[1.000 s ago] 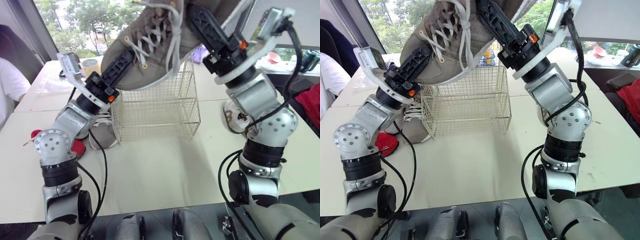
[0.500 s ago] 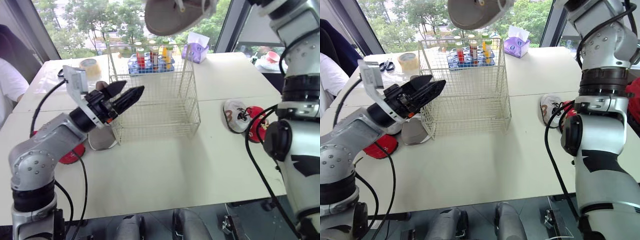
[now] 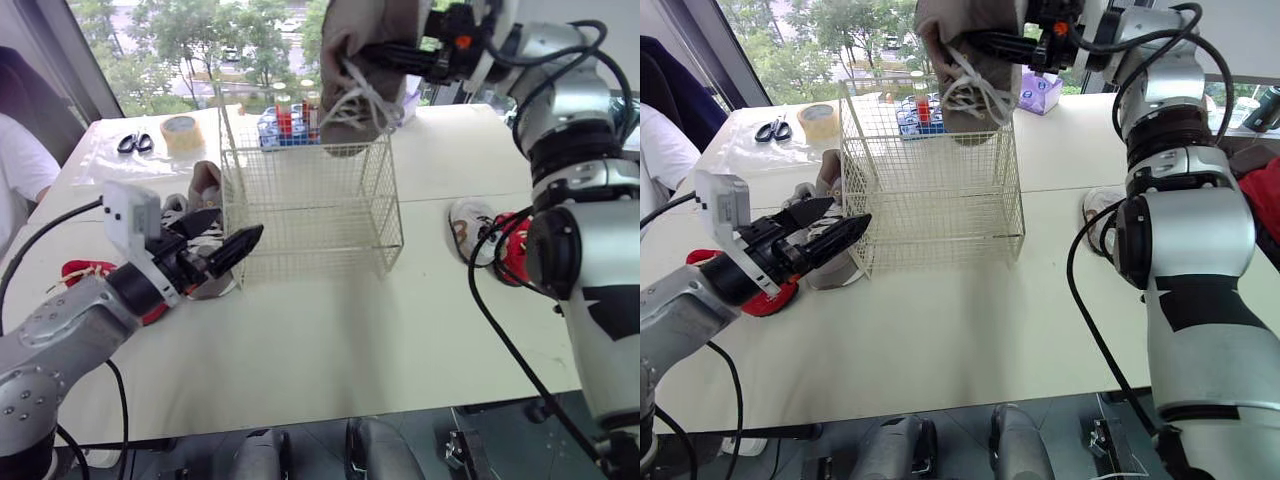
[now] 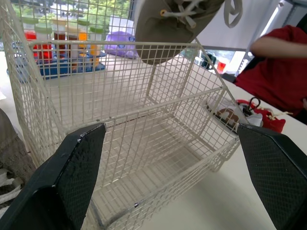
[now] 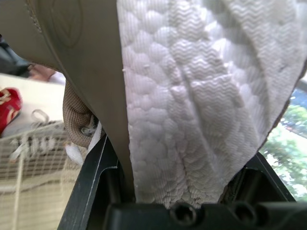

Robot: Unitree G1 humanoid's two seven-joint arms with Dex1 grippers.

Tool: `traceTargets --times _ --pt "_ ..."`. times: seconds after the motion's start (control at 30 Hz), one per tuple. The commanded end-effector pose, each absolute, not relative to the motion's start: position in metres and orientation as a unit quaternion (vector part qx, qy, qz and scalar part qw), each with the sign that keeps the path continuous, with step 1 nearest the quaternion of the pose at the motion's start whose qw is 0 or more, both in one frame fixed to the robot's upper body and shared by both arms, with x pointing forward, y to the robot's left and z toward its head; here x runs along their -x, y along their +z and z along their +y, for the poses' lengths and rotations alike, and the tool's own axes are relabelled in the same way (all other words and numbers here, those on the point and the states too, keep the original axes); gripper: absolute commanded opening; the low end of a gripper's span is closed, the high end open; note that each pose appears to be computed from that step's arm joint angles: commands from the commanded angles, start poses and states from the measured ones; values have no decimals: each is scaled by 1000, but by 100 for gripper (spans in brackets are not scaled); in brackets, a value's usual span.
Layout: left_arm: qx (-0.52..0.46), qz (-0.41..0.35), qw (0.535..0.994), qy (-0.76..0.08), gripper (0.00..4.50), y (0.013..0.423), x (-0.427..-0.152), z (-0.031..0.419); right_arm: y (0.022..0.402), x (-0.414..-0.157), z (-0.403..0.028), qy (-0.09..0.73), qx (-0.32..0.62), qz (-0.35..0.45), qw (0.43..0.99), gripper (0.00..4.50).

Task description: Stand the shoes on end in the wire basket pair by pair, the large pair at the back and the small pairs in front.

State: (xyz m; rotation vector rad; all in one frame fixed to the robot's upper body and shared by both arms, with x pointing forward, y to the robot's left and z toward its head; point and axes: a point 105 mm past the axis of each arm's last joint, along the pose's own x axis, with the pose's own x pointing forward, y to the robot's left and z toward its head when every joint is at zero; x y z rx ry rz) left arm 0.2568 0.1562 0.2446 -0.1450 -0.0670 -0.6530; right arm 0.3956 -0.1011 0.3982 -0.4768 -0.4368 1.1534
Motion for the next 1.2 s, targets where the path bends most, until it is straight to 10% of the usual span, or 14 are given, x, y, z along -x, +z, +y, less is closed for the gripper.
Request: traceTargets --times 0.03,0.23,0.43,1.2 --pt "57 -53 945 -317 446 253 -257 159 409 -392 -95 543 213 -201 787 179" --pt "53 -40 947 -314 446 245 -257 158 403 -402 -96 536 129 -171 816 179" --pt "59 -39 950 -306 450 243 -258 161 386 -416 -103 499 149 -146 841 445" --pt "60 -23 943 -327 450 235 -274 149 388 -401 -126 534 166 -136 818 445"
